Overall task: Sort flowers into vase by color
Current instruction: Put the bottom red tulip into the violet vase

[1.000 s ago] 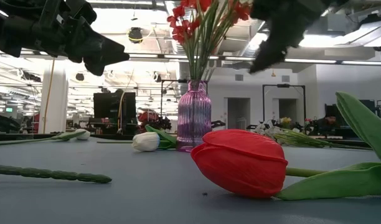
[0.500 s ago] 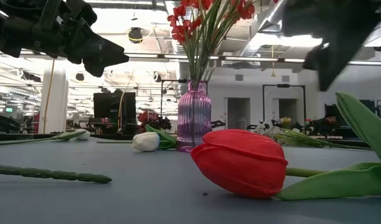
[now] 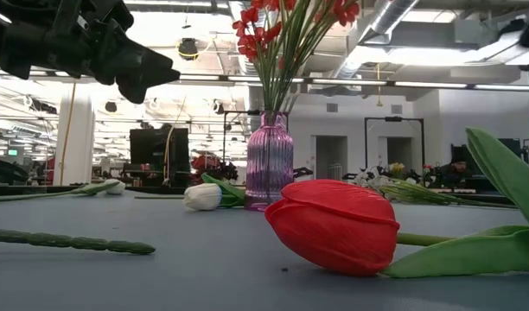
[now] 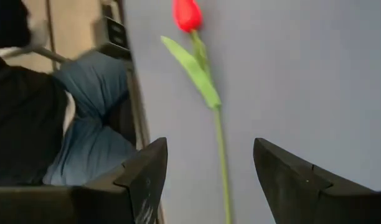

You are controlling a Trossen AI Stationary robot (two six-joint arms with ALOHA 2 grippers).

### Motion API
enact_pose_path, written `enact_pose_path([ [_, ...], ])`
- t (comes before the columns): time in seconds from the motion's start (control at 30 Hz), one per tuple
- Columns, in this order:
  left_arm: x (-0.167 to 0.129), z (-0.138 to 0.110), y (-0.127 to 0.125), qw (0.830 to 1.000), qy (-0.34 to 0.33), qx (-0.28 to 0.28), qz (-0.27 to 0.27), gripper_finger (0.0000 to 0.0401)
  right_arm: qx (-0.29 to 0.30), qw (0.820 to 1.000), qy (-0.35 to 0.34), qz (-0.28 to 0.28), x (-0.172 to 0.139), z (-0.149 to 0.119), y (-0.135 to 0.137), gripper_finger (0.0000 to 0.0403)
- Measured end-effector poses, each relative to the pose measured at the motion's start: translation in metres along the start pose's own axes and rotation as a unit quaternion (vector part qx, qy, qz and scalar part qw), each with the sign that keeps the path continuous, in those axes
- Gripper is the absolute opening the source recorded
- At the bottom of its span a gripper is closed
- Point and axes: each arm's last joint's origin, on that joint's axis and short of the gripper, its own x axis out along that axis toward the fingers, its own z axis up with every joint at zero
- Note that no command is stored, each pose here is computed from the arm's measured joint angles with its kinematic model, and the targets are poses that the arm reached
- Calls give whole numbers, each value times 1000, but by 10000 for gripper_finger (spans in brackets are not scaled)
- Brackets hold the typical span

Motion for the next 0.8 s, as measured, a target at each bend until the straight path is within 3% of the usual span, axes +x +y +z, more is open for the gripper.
enact_pose_path([
  [0.17,0,-3,-1,999,16,-29,-20,139,-15,999,-35,9,9,-21,18,265],
  [0.3,0,-4,-5,998,24,-43,-30,139,-12,999,-26,20,38,-28,28,265],
  [0.43,0,-6,-13,998,28,-39,-44,139,-54,998,7,15,68,-27,41,265],
  [0.53,0,-6,-17,998,25,-35,-36,139,-90,995,36,-14,81,-22,51,264],
  [0.8,-1,-5,-21,999,17,-34,-26,139,-115,987,68,-89,120,-19,56,260],
])
